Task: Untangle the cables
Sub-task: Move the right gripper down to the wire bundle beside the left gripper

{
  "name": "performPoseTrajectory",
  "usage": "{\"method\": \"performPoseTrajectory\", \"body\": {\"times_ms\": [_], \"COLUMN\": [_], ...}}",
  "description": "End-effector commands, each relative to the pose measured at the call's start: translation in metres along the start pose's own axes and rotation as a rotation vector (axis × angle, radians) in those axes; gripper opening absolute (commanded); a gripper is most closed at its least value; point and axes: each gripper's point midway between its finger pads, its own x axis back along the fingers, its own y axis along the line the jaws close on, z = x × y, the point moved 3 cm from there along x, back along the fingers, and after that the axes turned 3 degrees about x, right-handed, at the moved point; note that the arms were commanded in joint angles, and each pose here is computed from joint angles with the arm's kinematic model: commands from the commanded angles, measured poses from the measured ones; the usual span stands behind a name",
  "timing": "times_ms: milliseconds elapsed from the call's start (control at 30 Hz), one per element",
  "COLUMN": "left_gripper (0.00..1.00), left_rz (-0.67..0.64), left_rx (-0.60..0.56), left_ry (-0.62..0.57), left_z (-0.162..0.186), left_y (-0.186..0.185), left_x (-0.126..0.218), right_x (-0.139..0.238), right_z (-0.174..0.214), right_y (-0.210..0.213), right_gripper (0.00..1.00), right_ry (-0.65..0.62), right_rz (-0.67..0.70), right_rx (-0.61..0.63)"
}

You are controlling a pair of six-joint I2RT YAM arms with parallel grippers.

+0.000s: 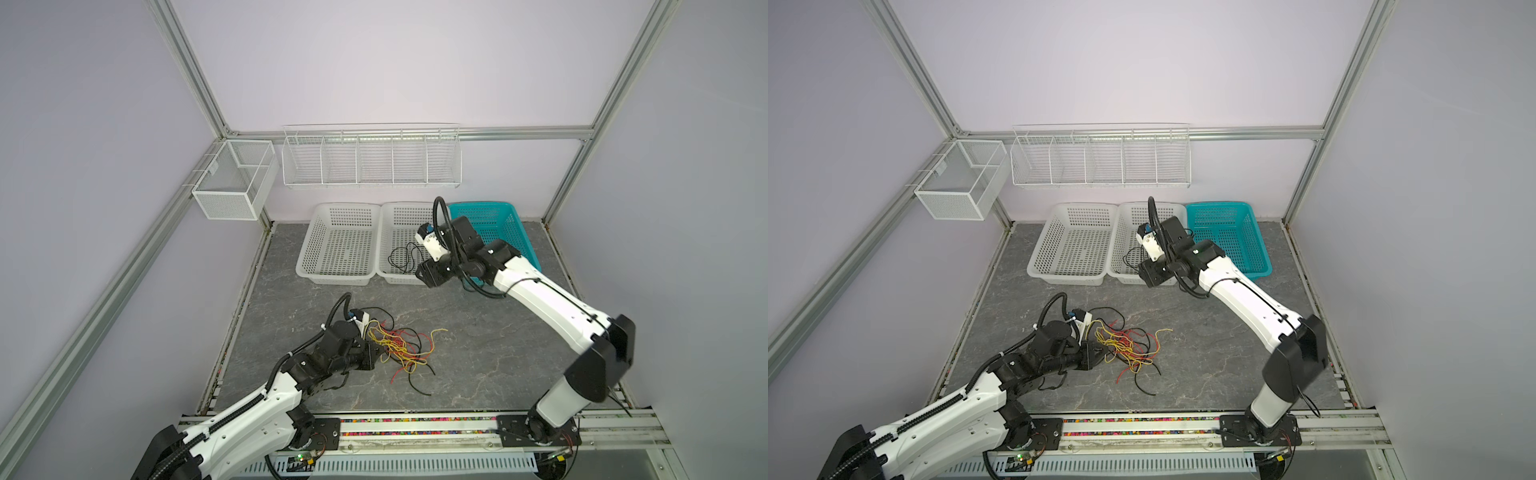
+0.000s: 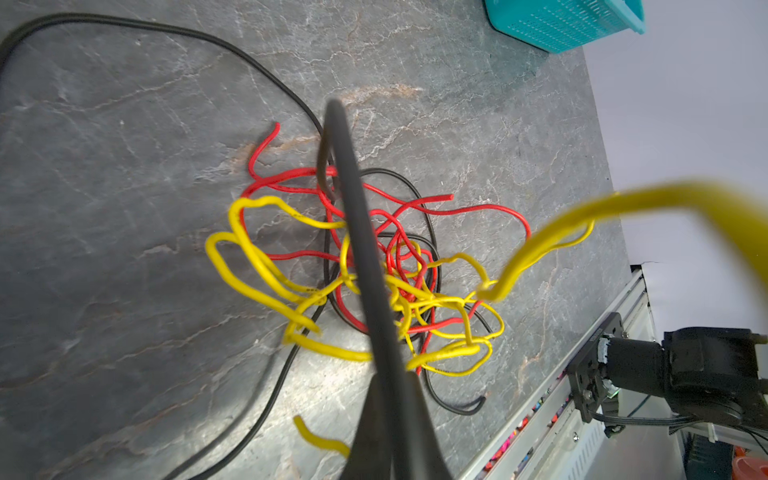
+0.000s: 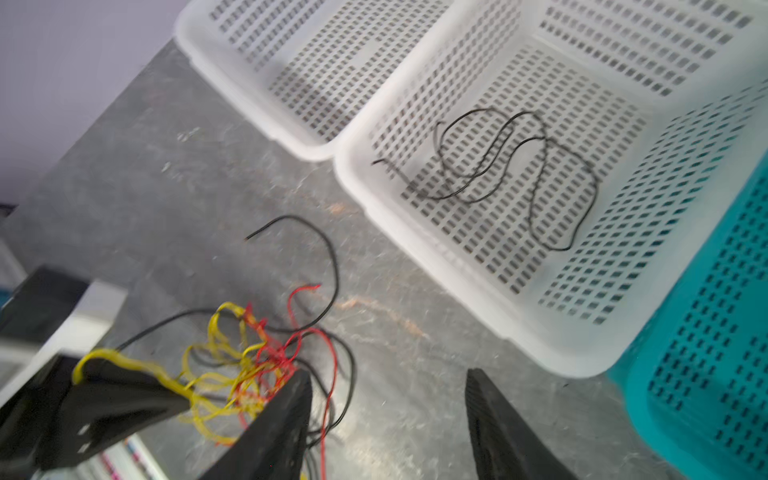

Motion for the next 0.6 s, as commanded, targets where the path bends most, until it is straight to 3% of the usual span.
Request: {"method": "performPoseTrajectory", "body": {"times_ms": [0, 67, 200, 567], "left_gripper": [0.00, 0.00, 0.00, 0.00], "left_rz": [0.085, 0.138, 0.199, 0.221], "left_rx": [0.005, 0.007, 0.008, 0.001], "left_ry": [-0.023, -0.010, 0.025, 0.050], "left_z": [-0.014, -0.014, -0.012, -0.009], "left_y": [-0.023, -0.032, -0.044, -0.057], "left_x": [0.006, 0.006, 0.004, 0.009], "right_x": [0.006, 0.004, -0.005, -0.051], "right_z": [0.025, 0.045, 0.063, 0.079], "right_y": [0.037, 0.052, 0.064, 0.109], "right_gripper": [0.62, 0.62, 0.60, 0.59], "right_ry": [-0.066, -0.091, -0.140, -0.088], "right_rz": [-0.176, -0.253, -0.268, -0.285], "right_rx": [-0.030, -0.054, -0.070, 0.072]}}
